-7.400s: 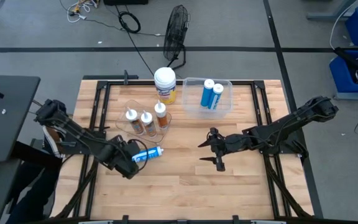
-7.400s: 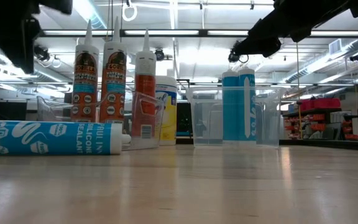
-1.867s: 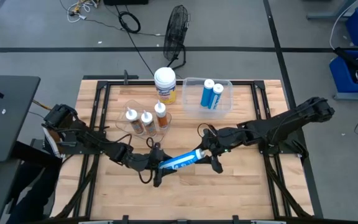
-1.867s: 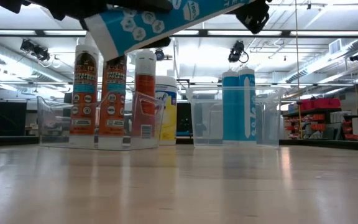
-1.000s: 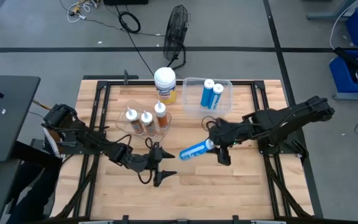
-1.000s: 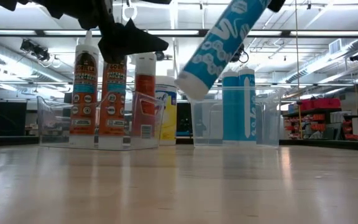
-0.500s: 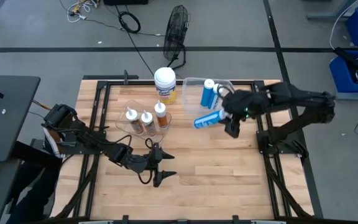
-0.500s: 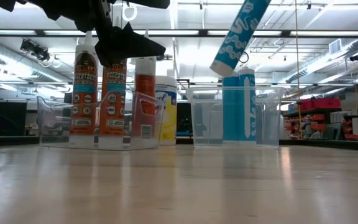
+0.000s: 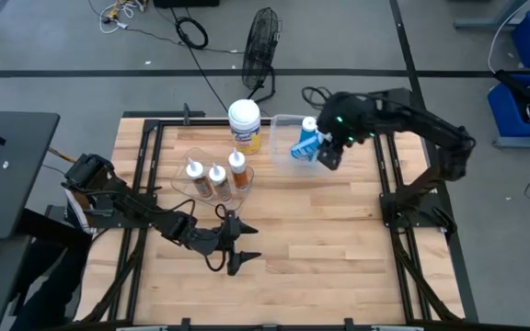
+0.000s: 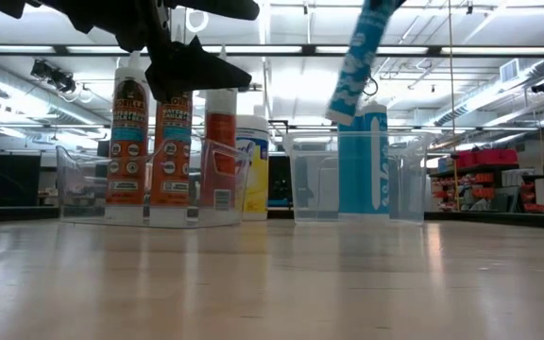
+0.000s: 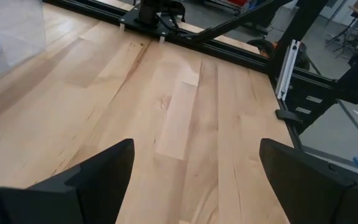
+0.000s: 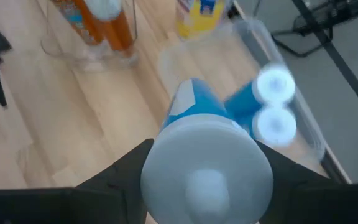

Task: Pick & place silicon tubes, Sealant and Lysol wipes
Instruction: Put the blue sealant into the top transparent bin

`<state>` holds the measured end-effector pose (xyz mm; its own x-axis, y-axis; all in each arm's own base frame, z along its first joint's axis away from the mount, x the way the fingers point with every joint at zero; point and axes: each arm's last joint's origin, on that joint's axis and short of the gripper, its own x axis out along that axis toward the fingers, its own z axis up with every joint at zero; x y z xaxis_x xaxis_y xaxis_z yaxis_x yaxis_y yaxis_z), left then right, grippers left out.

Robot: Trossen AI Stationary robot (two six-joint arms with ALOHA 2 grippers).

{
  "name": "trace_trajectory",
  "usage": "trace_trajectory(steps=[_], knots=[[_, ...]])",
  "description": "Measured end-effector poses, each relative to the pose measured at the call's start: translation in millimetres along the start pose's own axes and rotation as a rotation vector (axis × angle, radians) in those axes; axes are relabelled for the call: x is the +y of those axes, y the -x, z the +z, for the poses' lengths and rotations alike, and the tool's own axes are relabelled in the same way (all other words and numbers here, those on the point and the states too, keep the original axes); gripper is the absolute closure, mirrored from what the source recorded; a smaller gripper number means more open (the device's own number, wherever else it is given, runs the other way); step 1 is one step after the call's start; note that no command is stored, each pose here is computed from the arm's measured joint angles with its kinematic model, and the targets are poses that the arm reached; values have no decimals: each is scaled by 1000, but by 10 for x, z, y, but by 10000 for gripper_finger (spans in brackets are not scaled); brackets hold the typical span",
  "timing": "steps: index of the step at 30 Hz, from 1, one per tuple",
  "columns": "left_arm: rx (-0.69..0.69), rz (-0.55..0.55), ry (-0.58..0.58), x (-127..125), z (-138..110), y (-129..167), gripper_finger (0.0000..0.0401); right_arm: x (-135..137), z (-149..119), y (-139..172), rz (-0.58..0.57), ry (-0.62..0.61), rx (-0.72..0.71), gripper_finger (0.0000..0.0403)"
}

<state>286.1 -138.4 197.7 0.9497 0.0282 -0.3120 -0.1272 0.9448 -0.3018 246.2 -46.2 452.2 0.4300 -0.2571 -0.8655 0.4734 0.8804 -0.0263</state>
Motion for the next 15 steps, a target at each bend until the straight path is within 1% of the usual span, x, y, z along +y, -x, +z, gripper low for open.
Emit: trace_trajectory(steps=[3, 7, 15], knots=[[0, 0, 0, 0, 0, 0, 48, -5, 162, -68, 24, 25, -7, 194], [0, 2, 0, 1, -2, -1, 48, -21, 304, -228, 15, 47, 17, 194], [0, 2, 0, 0, -1, -1, 48, -113, 451, -577, -62, 90, 95, 194]])
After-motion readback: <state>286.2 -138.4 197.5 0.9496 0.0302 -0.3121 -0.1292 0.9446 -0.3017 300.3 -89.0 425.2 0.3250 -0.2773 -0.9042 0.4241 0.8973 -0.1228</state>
